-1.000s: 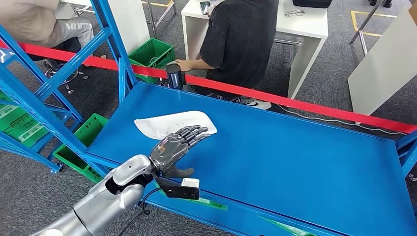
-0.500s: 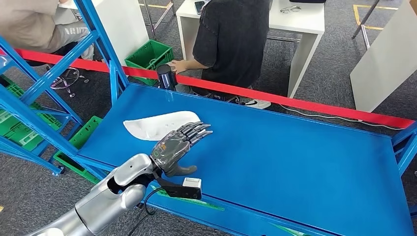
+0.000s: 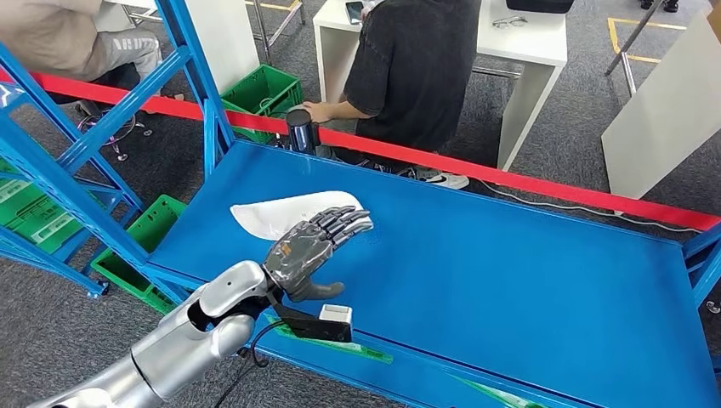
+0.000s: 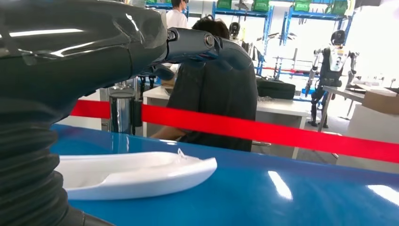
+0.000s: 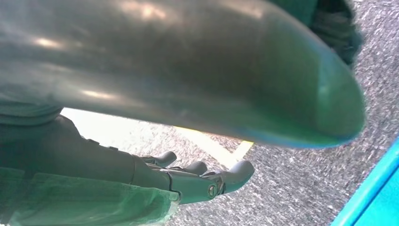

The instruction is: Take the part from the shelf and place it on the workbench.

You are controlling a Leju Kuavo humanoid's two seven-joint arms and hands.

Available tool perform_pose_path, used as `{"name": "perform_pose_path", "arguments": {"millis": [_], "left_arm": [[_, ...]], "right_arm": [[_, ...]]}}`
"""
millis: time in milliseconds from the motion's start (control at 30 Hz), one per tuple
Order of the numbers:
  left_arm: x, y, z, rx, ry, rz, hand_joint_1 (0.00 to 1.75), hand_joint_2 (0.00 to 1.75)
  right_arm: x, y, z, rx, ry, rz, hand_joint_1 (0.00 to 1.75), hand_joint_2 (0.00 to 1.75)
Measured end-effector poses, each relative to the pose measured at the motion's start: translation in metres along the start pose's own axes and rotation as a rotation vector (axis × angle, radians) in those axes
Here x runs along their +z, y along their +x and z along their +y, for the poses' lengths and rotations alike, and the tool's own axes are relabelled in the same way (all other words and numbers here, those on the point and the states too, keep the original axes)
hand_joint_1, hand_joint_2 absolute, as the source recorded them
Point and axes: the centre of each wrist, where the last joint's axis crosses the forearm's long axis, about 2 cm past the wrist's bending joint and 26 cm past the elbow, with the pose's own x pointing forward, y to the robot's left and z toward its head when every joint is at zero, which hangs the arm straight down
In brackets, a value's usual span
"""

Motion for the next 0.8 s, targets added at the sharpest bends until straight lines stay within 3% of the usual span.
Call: {"name": "perform_pose_path", "arguments": {"millis": [233, 533, 800], "left_arm": [[0.000, 0.000, -0.001, -0.004, -0.016, 0.004, 0.00, 1.75], [-0.005, -0.012, -0.001, -0.048, -0.147, 0.088, 0.00, 1.75], [-0.025, -0.030, 0.006, -0.137, -0.249, 0.271, 0.00, 1.75]], "right_arm": [[0.000, 0.000, -0.002, 0.003, -0.004, 0.000, 0.00, 0.00], [0.000, 0.003, -0.003, 0.023, -0.001, 0.002, 0.00, 0.00], [-0.001, 0.009, 0.002, 0.004, 0.011, -0.006, 0.00, 0.00]]}}
